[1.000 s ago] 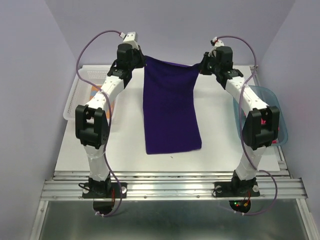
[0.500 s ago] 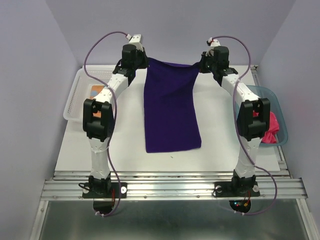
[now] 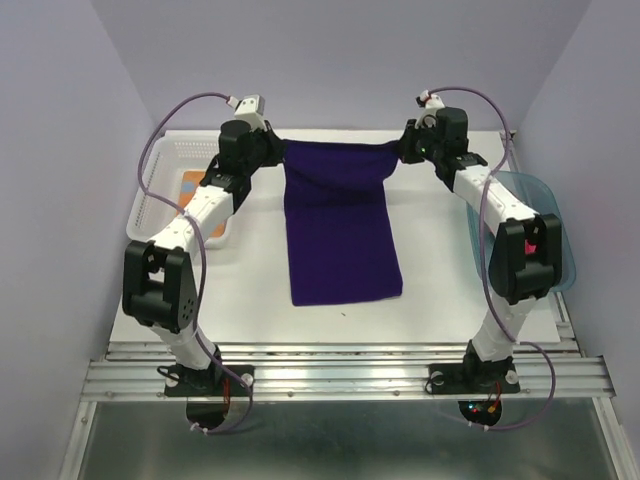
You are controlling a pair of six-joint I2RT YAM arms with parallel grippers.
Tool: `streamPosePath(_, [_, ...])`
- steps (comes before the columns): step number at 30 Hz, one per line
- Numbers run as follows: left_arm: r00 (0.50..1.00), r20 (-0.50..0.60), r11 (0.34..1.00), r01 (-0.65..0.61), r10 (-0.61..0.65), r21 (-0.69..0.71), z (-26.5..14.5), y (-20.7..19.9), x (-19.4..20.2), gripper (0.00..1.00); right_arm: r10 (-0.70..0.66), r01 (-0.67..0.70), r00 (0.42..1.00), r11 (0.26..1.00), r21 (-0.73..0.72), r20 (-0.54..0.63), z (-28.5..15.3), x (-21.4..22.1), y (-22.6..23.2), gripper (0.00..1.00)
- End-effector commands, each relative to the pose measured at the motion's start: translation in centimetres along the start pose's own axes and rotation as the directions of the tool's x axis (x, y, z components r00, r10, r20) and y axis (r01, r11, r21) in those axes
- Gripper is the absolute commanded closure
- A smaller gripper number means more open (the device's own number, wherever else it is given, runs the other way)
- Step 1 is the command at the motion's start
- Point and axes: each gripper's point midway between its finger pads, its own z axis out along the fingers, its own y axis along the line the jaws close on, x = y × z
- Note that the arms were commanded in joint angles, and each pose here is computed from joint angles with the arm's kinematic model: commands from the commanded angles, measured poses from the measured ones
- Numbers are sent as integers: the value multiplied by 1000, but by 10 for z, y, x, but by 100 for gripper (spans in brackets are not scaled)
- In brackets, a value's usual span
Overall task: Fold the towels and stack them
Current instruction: Fold the towel
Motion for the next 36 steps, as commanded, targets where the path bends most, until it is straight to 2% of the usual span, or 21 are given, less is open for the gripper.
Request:
streamPosePath(1, [994,105,999,20,-25,48,-24,-14,-26,100,-24,28,998,998,-56,64,-24,-15,17,99])
streamPosePath(3, [992,125,998,22,-29,62,-38,-20,-30,100,-17,21,998,998,-62,63,-29,-12,19,99])
streamPosePath(13, [995,51,995,77,-80,71,-68,-19,38,100,59,-56,998,993,-106,21,-64,28,35,99])
streamPosePath(23, [991,53,989,117,-122,89,-102,-26,66,100,145,-149,989,981,-125,-34,-102,67,51,99])
streamPosePath(30, [988,40,986,144,-148,82,-116,-22,86,100,157,-162,986,978,-128,-47,-123,88,61,99])
streamPosePath(36, [985,-20,983,171,-170,73,-118,-24,123,100,167,-175,983,977,-123,-74,-127,107,61,99])
